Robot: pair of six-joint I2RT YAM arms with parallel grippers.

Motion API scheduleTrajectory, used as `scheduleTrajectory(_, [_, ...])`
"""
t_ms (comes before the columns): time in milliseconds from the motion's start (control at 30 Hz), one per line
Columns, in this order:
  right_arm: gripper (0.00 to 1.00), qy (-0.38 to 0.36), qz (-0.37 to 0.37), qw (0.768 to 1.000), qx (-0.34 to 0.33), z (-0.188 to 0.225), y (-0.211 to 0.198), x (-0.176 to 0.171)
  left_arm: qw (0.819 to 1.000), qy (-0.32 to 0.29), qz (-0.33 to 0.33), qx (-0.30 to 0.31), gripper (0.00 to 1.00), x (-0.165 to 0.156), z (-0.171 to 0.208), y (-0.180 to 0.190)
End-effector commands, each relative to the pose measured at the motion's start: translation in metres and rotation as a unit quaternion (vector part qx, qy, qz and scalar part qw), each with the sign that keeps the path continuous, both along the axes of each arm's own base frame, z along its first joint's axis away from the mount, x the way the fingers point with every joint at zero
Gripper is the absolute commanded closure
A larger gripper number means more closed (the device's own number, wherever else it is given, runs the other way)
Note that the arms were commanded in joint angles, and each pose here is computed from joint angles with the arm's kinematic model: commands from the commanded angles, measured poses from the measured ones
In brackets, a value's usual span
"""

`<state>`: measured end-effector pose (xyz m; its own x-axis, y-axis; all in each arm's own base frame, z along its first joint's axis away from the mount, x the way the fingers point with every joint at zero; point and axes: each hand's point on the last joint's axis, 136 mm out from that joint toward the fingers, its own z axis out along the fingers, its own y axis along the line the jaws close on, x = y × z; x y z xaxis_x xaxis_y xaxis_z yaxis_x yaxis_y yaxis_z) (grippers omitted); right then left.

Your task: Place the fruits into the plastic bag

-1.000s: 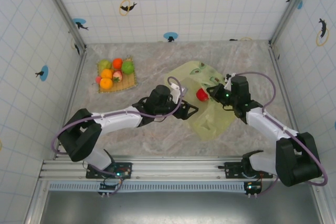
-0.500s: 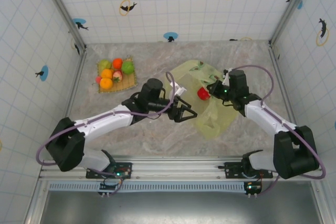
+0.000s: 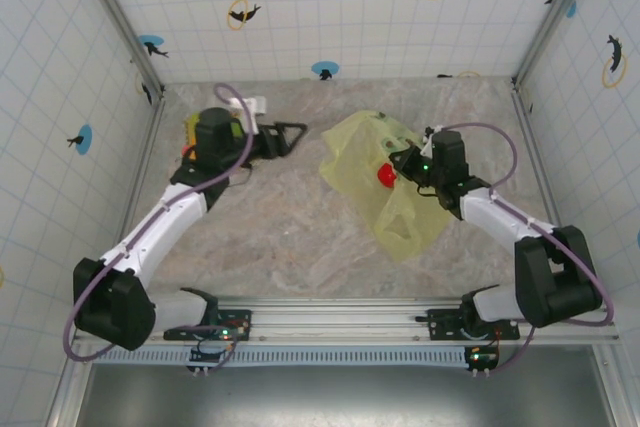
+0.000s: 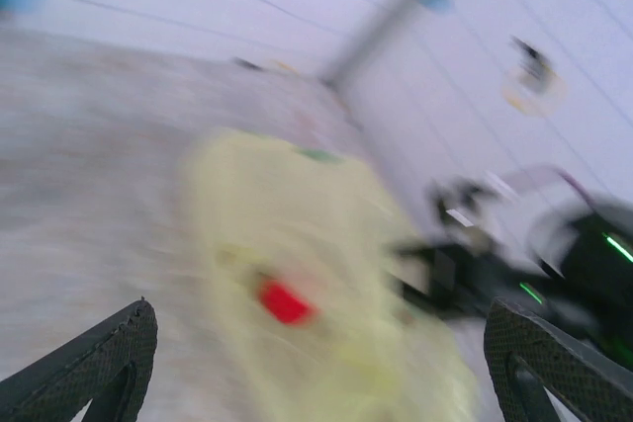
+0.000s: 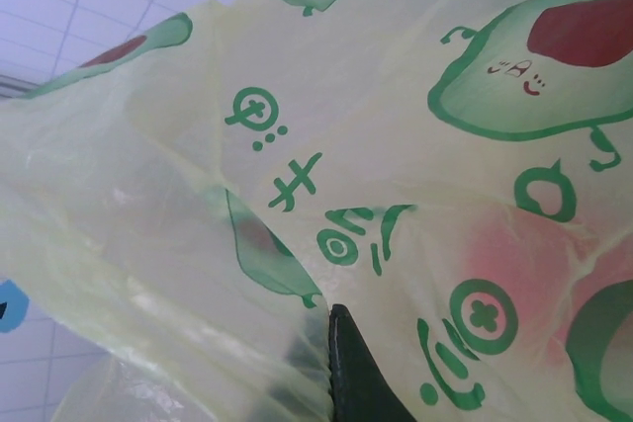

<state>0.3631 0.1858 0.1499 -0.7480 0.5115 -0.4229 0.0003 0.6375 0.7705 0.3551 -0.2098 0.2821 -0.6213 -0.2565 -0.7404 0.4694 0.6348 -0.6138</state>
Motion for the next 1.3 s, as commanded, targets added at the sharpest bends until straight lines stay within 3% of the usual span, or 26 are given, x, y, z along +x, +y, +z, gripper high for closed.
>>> scheduleTrajectory(0, [1.00,-0.016,0.002,1.000,0.004,0.008,0.013,0.011,0.977,0.055,0.197,0.051,0.12,0.043,-0.027,0.088])
scheduleTrajectory(100, [1.00,-0.016,0.017,1.000,-0.021,0.006,0.021,0.013,0.942,0.084,0.302,0.119,0.11,0.060,-0.057,0.152])
scheduleTrajectory(200, [1.00,-0.021,0.037,0.998,-0.052,0.006,0.025,0.014,0.903,0.120,0.359,0.201,0.10,0.067,-0.086,0.196])
scheduleTrajectory(300, [1.00,-0.030,0.059,0.994,-0.083,0.008,0.028,0.015,0.871,0.171,0.371,0.271,0.09,0.068,-0.121,0.225])
scheduleTrajectory(400, [1.00,-0.023,0.070,0.991,-0.109,0.001,0.024,0.010,0.857,0.223,0.356,0.300,0.08,0.067,-0.156,0.239])
scheduleTrajectory(767, [1.00,-0.028,0.087,0.989,-0.113,0.000,0.020,0.005,0.831,0.292,0.332,0.339,0.09,0.066,-0.213,0.257])
scheduleTrajectory(1267, [1.00,-0.025,0.080,0.991,-0.107,-0.002,0.014,0.004,0.831,0.314,0.312,0.338,0.24,0.081,-0.237,0.259])
